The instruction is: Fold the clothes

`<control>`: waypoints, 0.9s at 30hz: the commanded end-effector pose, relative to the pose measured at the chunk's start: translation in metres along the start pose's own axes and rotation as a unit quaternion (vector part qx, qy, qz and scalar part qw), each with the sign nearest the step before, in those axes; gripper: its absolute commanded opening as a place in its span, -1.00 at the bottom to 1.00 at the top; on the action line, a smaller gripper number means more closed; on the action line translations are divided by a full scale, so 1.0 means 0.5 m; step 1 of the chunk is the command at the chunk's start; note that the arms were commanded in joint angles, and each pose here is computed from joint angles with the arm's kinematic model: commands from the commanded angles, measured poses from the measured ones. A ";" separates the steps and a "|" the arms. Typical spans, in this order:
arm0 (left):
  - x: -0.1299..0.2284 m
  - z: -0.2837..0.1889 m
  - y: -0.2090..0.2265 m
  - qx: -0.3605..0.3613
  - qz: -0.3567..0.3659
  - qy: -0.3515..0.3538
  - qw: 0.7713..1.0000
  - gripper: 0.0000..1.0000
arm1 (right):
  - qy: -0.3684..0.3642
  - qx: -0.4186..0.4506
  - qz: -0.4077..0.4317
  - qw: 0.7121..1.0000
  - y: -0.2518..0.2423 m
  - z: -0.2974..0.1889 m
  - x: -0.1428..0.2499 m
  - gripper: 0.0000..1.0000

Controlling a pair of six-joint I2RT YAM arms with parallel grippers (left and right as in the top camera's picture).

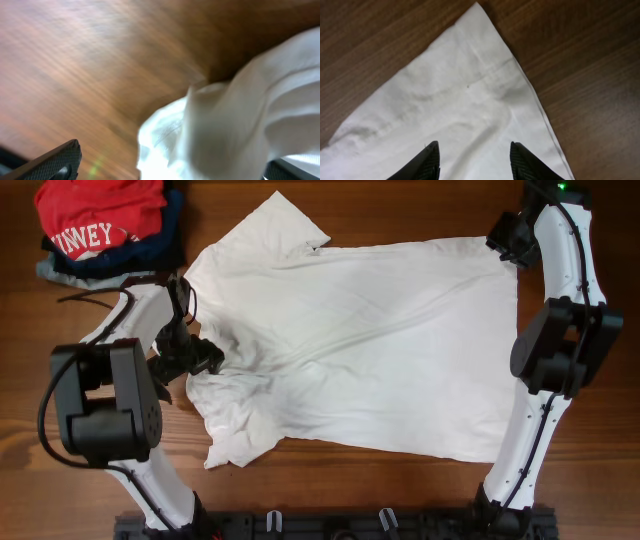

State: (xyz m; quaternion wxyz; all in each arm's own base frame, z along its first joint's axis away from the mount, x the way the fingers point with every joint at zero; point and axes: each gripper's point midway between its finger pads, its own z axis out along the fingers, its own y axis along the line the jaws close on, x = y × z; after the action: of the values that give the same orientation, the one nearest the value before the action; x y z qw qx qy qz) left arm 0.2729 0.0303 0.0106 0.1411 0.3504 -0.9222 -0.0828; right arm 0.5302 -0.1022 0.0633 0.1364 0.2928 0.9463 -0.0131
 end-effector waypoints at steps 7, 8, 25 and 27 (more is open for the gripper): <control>0.019 -0.220 0.119 0.070 -0.074 -0.167 0.981 1.00 | -0.084 -0.103 0.017 0.991 0.007 -0.404 0.019 0.99; 0.035 -0.239 0.131 0.080 -0.075 -0.177 0.978 1.00 | -0.091 -0.114 0.016 0.989 0.002 -0.449 0.034 0.99; 0.328 -0.310 0.148 0.332 0.046 -0.155 0.929 0.99 | -0.051 -0.097 0.037 0.993 -0.144 -0.624 0.407 0.99; 0.324 -0.294 0.140 0.323 0.049 -0.141 0.935 0.99 | -0.039 -0.090 0.037 0.994 -0.154 -0.571 0.436 1.00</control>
State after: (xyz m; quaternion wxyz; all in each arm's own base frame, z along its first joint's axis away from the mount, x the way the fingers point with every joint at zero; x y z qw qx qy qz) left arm 0.1586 -0.0261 0.2090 -0.1339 0.3167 -0.9251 0.1614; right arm 0.2565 -0.0119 0.3041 0.2180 0.2949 0.9265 0.0844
